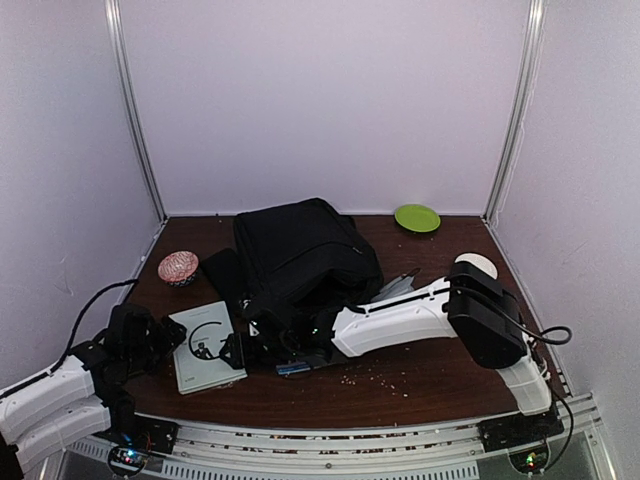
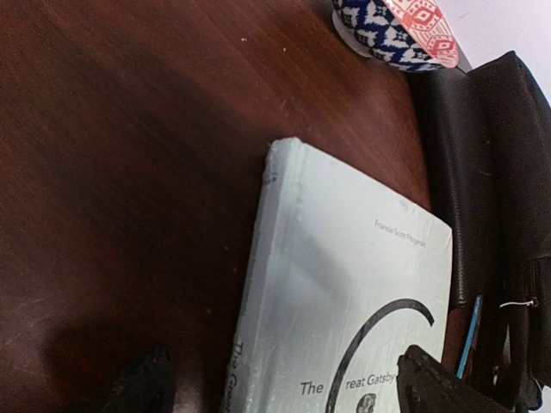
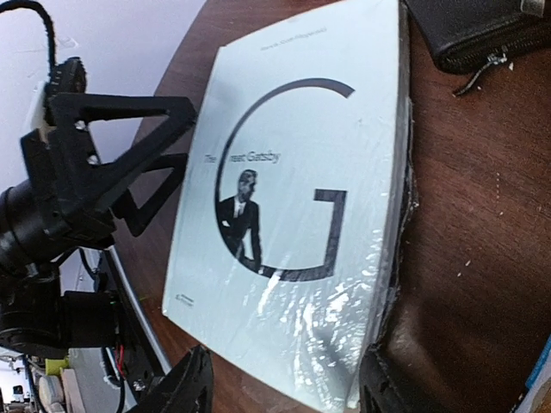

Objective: Pack the student bag
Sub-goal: Pick up the book from the center of the board.

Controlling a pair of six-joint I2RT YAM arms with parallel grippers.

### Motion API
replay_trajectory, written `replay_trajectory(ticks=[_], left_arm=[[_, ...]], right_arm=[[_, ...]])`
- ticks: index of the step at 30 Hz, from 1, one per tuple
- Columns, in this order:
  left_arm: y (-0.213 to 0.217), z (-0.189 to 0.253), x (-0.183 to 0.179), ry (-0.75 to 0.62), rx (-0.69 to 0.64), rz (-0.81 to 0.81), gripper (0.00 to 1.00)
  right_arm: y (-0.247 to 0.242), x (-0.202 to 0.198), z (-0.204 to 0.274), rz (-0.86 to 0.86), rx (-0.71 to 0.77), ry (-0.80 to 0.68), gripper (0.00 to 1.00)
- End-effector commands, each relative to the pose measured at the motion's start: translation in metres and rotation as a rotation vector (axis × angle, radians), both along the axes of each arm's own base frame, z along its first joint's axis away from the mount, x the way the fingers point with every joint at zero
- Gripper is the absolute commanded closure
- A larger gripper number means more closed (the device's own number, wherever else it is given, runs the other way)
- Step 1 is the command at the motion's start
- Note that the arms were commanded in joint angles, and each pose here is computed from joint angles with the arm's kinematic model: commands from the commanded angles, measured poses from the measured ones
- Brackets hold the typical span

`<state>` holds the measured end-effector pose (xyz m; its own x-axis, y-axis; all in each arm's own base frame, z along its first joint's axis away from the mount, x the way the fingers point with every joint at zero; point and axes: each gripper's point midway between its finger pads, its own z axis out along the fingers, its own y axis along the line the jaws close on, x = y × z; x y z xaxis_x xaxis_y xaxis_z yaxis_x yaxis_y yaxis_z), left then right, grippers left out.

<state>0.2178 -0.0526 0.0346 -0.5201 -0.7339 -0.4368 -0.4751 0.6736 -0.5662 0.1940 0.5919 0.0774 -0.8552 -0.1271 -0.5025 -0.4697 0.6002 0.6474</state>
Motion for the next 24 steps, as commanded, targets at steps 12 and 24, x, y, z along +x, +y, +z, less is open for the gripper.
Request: replay_trajectory(ticks=[12, 24], left_arm=[[-0.021, -0.056, -0.037, 0.175, -0.055, -0.167, 0.26], [-0.074, -0.041, -0.05, 0.139, -0.141, -0.417, 0.42]], right_arm=[[0.013, 0.006, -0.04, 0.005, -0.081, 0.083, 0.51], [0.005, -0.027, -0.026, 0.099, -0.057, 0.099, 0.63]])
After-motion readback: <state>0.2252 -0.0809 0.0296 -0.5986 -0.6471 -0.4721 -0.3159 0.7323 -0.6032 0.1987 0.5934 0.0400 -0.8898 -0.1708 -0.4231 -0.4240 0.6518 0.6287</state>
